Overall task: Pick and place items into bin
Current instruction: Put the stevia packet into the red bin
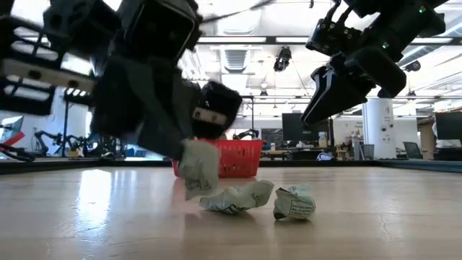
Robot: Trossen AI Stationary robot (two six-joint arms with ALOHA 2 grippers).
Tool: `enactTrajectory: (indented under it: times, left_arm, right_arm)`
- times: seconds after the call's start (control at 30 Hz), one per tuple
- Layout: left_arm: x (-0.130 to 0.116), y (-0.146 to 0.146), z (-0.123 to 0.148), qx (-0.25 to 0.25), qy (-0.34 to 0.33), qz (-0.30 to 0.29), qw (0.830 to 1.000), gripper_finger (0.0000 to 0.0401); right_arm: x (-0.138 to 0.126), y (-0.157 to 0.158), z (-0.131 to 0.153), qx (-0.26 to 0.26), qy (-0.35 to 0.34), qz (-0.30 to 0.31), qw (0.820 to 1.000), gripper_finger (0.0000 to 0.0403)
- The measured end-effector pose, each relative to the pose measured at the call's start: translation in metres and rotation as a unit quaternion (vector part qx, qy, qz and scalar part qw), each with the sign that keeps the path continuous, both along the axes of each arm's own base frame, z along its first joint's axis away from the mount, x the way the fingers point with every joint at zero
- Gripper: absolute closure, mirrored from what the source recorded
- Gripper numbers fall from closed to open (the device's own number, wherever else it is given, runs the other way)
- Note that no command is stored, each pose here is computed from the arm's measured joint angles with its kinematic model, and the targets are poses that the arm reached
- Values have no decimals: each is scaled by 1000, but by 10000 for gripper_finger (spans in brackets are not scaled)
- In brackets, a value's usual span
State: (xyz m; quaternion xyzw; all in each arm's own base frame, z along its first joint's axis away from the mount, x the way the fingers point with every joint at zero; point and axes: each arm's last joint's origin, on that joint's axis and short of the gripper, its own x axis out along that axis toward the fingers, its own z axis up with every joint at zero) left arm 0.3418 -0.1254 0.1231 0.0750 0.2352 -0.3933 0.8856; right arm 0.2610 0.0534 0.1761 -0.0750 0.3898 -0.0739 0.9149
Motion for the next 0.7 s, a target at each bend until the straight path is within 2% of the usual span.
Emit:
enactTrajectory:
  times: [0.1, 0.2, 0.3, 0.4, 0.53, 0.63, 0.7]
  left_arm:
    - [-7, 7, 18, 65, -1, 54, 996, 401]
    - [-16, 16, 33, 151, -11, 143, 978, 401]
    - [-23, 26, 46, 230, -32, 249, 940, 401]
    - [-28, 34, 57, 299, -58, 321, 897, 401]
    - [-31, 42, 69, 365, -87, 366, 851, 401]
    - [-32, 53, 71, 408, -82, 392, 820, 401]
    - [-32, 62, 69, 419, -70, 403, 811, 401]
  right_arm:
    - [0, 0, 0, 0, 0, 0, 1000, 292]
    - [0, 0, 0, 0, 0, 0, 1000, 294]
    - [0, 0, 0, 3, -1, 2, 1000, 296]
    - [1, 2, 1, 27, -1, 21, 999, 296]
    - [4, 5, 3, 64, -14, 53, 996, 296]
    - [6, 9, 5, 90, -30, 78, 992, 296]
    - [9, 14, 5, 112, -38, 103, 988, 296]
